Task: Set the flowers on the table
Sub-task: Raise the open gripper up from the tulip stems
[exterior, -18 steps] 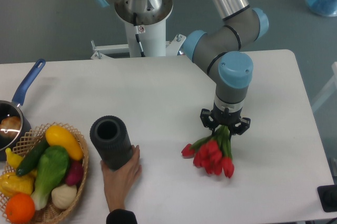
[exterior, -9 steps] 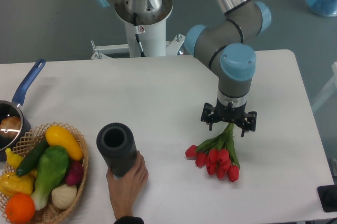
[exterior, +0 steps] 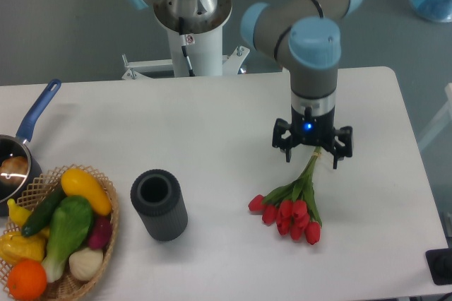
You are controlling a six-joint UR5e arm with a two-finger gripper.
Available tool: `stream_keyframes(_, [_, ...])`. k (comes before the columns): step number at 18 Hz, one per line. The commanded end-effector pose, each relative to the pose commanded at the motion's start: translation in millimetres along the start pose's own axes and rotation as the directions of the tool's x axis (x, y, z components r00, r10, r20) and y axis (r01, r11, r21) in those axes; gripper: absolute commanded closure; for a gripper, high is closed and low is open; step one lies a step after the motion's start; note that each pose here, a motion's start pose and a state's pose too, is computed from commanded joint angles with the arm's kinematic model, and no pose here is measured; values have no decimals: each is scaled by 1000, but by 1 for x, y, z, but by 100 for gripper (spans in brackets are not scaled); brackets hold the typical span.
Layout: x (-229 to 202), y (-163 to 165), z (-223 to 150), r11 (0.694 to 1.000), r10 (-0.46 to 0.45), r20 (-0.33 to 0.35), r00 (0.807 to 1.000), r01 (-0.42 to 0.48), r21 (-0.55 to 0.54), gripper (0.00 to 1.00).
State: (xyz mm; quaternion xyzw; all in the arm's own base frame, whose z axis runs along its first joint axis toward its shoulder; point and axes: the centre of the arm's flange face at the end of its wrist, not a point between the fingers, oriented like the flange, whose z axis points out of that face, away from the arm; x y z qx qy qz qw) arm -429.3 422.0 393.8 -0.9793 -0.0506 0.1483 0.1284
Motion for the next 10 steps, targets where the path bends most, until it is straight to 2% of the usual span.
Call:
stream_keyframes(3, [12,-8,-30,999,38,30,999,-39,31,0])
stream_keyframes(8, [11,1,-37,999,43,50,998,-44,14,0])
stream_keyframes(10, [7,3,-43,997,79,70,994,-79,2,0])
